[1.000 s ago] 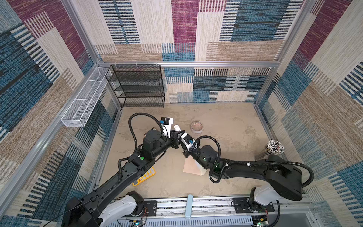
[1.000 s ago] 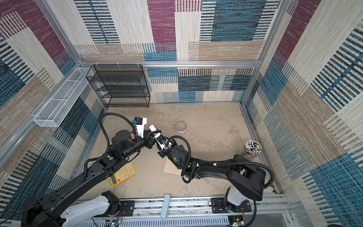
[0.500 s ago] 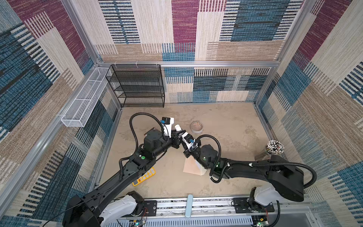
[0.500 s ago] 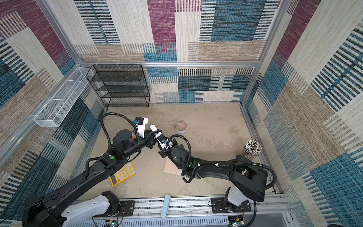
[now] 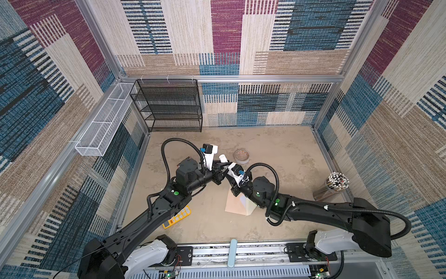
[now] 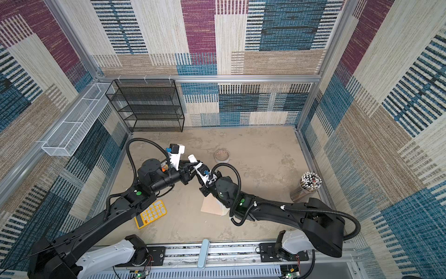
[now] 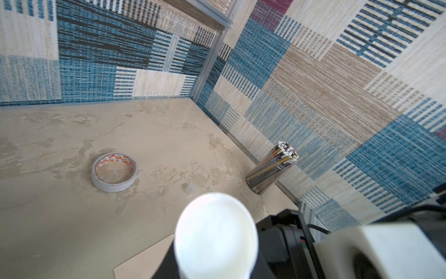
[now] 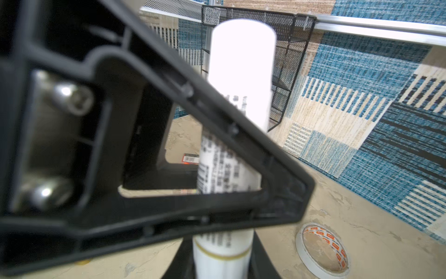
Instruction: Place the letter into the envelope and seal it
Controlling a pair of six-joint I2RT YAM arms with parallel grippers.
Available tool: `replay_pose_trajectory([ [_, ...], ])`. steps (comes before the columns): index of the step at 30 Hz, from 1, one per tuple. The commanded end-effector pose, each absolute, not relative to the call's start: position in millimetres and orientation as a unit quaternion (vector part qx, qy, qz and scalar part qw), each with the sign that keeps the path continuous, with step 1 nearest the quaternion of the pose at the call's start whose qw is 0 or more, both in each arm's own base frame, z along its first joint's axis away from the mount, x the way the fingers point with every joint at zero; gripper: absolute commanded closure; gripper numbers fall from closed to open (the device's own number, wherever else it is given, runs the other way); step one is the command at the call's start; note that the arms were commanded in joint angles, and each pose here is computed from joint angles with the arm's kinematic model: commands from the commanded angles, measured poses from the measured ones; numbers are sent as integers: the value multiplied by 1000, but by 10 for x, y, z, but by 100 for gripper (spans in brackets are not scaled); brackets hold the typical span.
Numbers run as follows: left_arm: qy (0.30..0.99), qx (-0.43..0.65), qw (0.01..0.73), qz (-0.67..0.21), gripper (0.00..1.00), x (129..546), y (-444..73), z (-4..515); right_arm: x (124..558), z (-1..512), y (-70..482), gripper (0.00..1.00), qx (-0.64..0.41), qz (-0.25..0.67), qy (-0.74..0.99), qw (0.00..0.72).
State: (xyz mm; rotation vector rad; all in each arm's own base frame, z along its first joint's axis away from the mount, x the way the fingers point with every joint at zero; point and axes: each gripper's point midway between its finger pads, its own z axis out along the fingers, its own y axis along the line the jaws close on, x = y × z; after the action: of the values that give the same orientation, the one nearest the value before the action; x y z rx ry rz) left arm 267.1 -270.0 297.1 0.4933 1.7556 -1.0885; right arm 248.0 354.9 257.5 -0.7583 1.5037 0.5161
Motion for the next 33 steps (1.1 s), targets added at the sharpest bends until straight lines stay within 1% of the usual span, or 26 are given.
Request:
replay_pose_trajectory([
  [1,727,260,428,-469,100,2442,-2778,2755,1980,2995,3781,80,-394,356,565,632],
  [9,677,323,389,-535,100,2090,-2826,2886,1488,3152,3596,82,-443,478,500,570],
  [15,652,345,378,-559,100,1928,-2824,2974,1369,3143,3430,82,-460,529,480,527],
  [16,651,346,380,-559,100,1920,-2816,2988,1390,3118,3430,80,-462,526,485,524],
  [17,651,345,384,-557,100,1928,-2810,2995,1431,3085,3440,76,-464,516,493,526],
  [19,660,336,393,-545,100,1974,-2789,2995,1572,2985,3452,62,-457,483,520,536],
  [20,668,326,404,-533,100,2026,-2767,2995,1674,2937,3442,58,-450,460,534,548],
  [23,707,266,463,-464,100,2328,-2599,2994,1960,2730,3390,43,-422,395,579,575],
  [24,719,242,481,-440,100,2426,-2519,2995,2057,2647,3368,40,-411,375,595,580],
  [26,726,194,530,-393,100,2600,-2327,3070,2239,2458,3347,38,-396,336,623,585],
  [28,726,173,557,-365,100,2690,-2216,3150,2363,2396,3348,36,-375,317,635,596],
  [33,737,143,575,-325,100,2852,-2144,3194,2547,2538,3402,36,-312,292,633,646],
])
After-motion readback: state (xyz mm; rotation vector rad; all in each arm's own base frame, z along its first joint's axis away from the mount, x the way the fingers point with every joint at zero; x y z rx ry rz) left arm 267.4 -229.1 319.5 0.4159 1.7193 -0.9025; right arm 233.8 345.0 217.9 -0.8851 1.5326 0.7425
